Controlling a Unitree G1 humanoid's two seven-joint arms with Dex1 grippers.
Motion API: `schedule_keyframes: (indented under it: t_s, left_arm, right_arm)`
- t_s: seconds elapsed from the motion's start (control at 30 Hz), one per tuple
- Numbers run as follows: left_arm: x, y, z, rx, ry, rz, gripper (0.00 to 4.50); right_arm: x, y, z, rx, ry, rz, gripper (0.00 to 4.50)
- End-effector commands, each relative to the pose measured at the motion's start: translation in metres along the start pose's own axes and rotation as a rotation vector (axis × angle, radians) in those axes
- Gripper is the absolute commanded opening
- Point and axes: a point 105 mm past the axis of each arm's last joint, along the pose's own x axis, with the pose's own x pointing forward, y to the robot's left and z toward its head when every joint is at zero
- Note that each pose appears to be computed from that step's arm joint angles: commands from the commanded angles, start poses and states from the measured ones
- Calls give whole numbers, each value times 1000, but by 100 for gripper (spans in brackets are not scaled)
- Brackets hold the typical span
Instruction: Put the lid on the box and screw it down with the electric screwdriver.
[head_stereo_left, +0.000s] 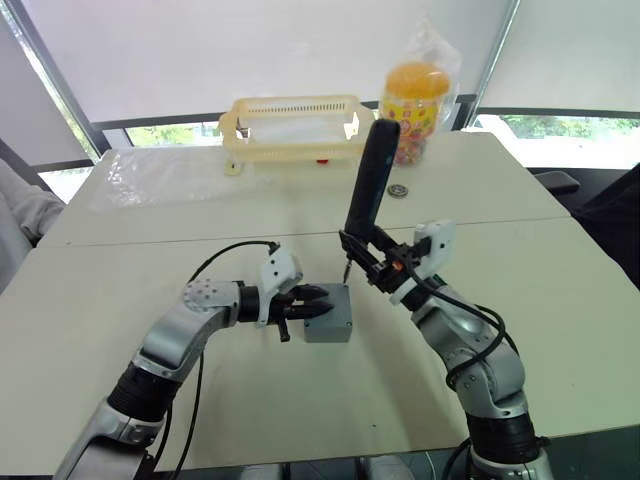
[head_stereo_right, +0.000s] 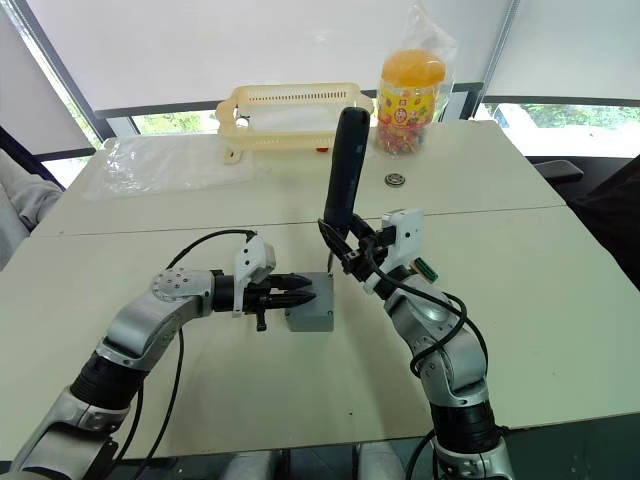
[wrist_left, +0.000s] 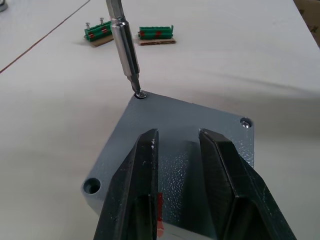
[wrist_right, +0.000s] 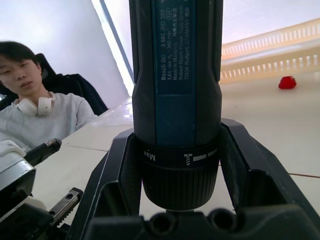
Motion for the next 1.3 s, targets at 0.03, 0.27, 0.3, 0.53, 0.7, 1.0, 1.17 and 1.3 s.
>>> schedule_keyframes:
  t_s: [0.03, 0.27, 0.3, 0.53, 0.7, 1.0, 1.17, 1.3]
  left_arm:
    - [3, 0, -14, -25, 41, -3, 125]
    - [7, -2, -16, -25, 36, -15, 125]
    - [7, -1, -15, -26, 35, -14, 125]
    - [6, 0, -15, -29, 36, -7, 125]
    - [6, -1, -15, -30, 36, -6, 125]
    - [6, -1, -16, -30, 38, -4, 125]
    - [6, 0, -15, -30, 37, 1, 125]
    - [6, 0, -16, -30, 38, 1, 125]
  right_arm:
    - [0, 13, 27, -47, -108, 38, 176]
    - [0, 12, 27, -56, -109, 29, 176]
    - [-1, 11, 28, -59, -109, 27, 176]
    - [-2, 10, 26, -70, -102, 22, 176]
    - [-2, 9, 22, -73, -92, 22, 176]
    - [-3, 11, 16, -75, -78, 28, 176]
    - [-5, 10, 6, -98, -52, 26, 176]
    - [-3, 7, 0, -124, -45, 20, 176]
